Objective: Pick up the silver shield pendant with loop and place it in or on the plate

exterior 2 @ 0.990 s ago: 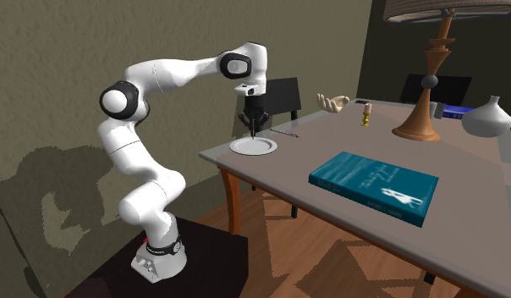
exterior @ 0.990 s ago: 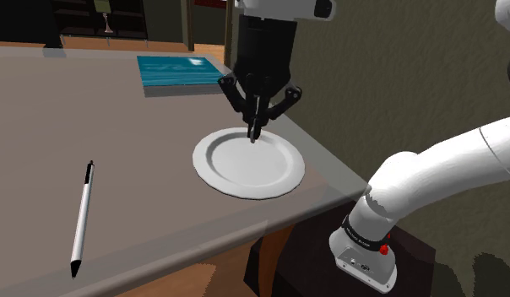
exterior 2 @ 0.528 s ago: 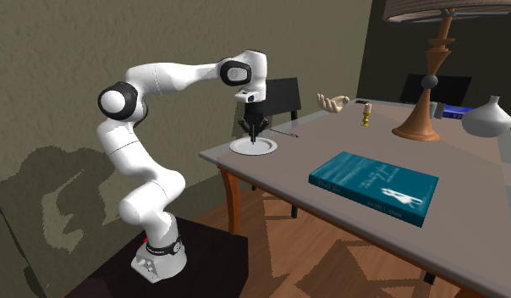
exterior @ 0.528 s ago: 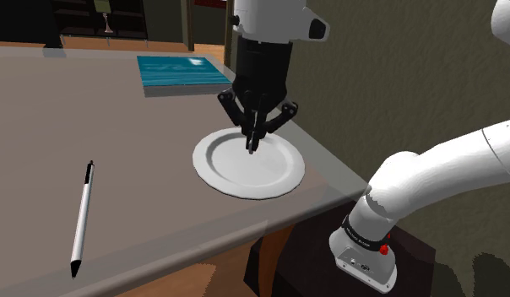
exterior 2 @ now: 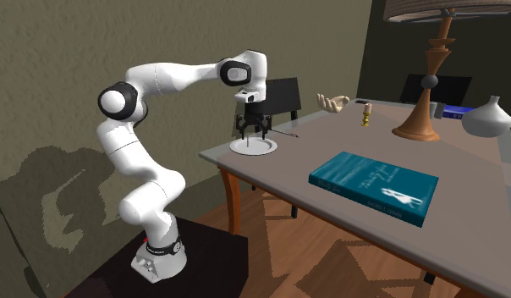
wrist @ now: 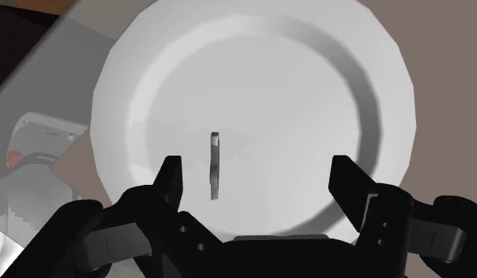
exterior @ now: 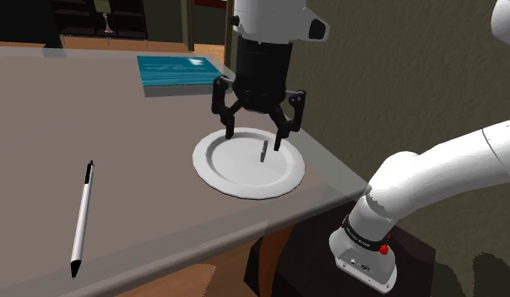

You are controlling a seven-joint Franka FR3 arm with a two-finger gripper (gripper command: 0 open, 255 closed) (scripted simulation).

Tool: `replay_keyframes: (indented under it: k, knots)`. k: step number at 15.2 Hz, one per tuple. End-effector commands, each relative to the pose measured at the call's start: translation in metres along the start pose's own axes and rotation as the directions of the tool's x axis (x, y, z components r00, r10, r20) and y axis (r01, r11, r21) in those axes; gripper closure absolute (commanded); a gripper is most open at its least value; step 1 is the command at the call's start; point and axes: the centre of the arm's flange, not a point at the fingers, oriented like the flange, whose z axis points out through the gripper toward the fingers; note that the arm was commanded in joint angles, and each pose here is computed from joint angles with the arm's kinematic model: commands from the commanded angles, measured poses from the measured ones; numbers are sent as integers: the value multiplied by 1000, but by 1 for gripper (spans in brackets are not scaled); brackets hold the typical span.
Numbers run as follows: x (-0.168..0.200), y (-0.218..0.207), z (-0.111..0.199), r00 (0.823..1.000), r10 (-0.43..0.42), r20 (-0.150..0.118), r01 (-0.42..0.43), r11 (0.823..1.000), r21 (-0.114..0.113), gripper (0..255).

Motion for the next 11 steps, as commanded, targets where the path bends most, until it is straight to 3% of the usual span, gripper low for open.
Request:
replay_keyframes:
  k: [1, 2, 6, 11]
  knots:
    - [0, 0, 0, 1000, 0, 0, 0, 1000, 0, 0]
    - [0, 0, 0, 1000, 0, 0, 0, 1000, 0, 0]
    - [0, 0, -50, 1000, 0, 0, 0, 1000, 0, 0]
    - [0, 0, -50, 1000, 0, 0, 0, 1000, 0, 0]
